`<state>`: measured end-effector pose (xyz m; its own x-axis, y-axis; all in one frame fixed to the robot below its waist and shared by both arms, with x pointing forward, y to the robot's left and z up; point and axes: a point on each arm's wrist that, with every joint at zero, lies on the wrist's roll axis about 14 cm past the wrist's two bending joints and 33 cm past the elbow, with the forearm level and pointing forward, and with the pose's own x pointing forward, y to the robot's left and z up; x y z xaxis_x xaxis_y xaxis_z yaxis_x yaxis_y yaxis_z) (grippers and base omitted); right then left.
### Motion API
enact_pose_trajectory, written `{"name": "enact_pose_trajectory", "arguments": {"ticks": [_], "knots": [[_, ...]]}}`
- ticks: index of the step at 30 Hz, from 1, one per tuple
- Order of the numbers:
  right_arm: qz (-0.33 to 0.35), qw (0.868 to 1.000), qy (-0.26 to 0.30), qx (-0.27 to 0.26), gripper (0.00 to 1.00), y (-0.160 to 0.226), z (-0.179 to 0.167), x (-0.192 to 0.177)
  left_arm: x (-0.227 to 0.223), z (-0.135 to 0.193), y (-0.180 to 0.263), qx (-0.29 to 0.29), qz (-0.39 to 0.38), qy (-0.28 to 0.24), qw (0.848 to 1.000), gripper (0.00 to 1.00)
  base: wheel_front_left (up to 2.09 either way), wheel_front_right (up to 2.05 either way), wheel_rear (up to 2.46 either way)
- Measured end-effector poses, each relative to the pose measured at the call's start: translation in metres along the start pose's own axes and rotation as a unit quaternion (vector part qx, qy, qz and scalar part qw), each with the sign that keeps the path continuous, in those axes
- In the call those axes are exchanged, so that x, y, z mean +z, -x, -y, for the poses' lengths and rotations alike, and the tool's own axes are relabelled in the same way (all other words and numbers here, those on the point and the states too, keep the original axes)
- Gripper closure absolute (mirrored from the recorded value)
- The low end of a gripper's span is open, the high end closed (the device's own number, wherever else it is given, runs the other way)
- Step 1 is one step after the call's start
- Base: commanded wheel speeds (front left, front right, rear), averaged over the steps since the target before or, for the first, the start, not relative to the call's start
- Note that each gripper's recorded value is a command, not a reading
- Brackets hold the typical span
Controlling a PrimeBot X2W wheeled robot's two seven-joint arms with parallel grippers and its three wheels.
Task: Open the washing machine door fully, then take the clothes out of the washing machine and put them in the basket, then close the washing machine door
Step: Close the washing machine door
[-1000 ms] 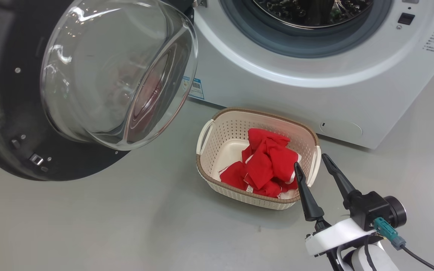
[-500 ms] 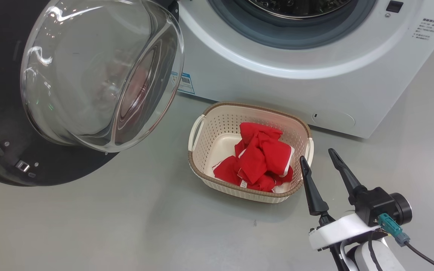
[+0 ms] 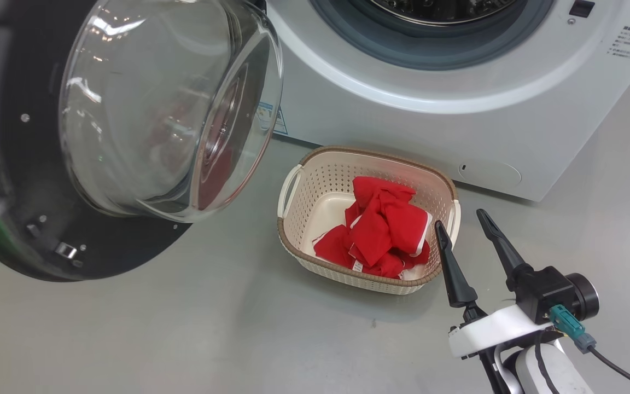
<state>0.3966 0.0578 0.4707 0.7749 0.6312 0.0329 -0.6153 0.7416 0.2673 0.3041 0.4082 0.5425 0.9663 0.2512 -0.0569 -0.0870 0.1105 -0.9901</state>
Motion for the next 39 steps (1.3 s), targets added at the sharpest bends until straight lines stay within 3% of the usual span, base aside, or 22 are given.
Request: {"name": "enact_pose_trajectory", "arguments": {"ticks": [19, 31, 39], "knots": [[0.011, 1.000, 0.010, -0.018, 0.00, 0.008, 0.011, 0.010, -0.071, -0.018, 0.021, -0.010, -0.130, 0.055, 0.990, 1.00, 0.00, 0.00, 0.00], [0.023, 0.998, 0.016, -0.053, 0.00, 0.021, 0.030, 0.019, -0.132, 0.014, 0.015, -0.076, -0.226, 0.076, 0.968, 1.00, 0.00, 0.00, 0.00], [0.033, 0.996, 0.021, -0.082, 0.00, 0.029, 0.046, 0.027, -0.152, 0.024, 0.010, -0.098, -0.248, 0.087, 0.960, 1.00, 0.00, 0.00, 0.00]]}}
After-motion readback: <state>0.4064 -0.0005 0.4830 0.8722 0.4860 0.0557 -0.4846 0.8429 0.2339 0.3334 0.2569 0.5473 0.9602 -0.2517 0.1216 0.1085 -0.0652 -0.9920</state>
